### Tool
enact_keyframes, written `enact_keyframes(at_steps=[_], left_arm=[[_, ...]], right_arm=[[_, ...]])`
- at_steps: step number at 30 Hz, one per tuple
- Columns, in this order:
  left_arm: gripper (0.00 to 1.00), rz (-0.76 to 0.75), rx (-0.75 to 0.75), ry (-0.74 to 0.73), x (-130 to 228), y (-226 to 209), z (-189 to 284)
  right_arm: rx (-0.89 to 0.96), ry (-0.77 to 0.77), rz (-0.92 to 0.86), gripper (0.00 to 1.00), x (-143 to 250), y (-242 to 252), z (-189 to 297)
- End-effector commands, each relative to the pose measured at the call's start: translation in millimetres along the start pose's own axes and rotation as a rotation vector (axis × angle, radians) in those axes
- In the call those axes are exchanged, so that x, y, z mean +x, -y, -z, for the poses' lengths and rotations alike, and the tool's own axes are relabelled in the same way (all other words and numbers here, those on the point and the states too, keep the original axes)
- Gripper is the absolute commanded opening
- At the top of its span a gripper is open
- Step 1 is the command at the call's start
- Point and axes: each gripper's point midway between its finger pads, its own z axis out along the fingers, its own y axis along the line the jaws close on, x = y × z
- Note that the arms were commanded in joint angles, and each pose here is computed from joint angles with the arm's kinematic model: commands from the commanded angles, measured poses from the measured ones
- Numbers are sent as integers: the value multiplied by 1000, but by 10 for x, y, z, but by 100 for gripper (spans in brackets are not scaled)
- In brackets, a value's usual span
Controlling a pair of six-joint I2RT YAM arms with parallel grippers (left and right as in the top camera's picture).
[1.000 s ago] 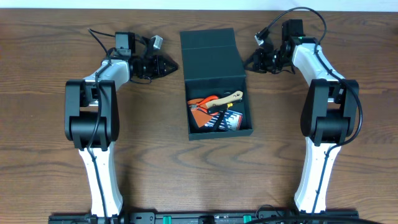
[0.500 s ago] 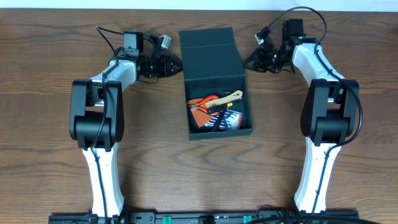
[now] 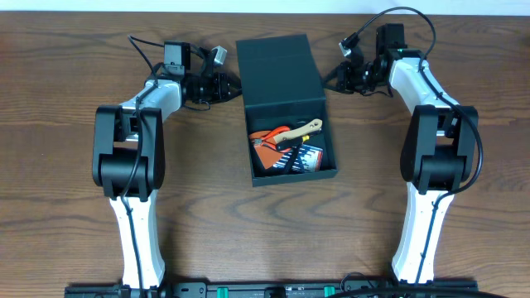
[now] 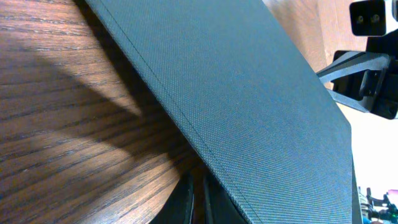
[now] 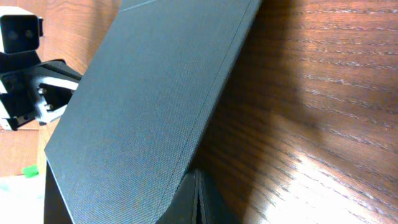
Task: Pack container
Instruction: 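Push the box lid's upper edge forward with both grippers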
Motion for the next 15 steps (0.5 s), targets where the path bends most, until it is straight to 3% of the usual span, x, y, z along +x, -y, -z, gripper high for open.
enact_keyframes(at_steps=[1,15], left_arm=[[5,-1,41,4,-67,79,6],[6,-22,141,31,-376,428,101]], right_arm=[[-92,-9,21,1,25,-157,-42],[-270,6,130,1,24,-456,15]])
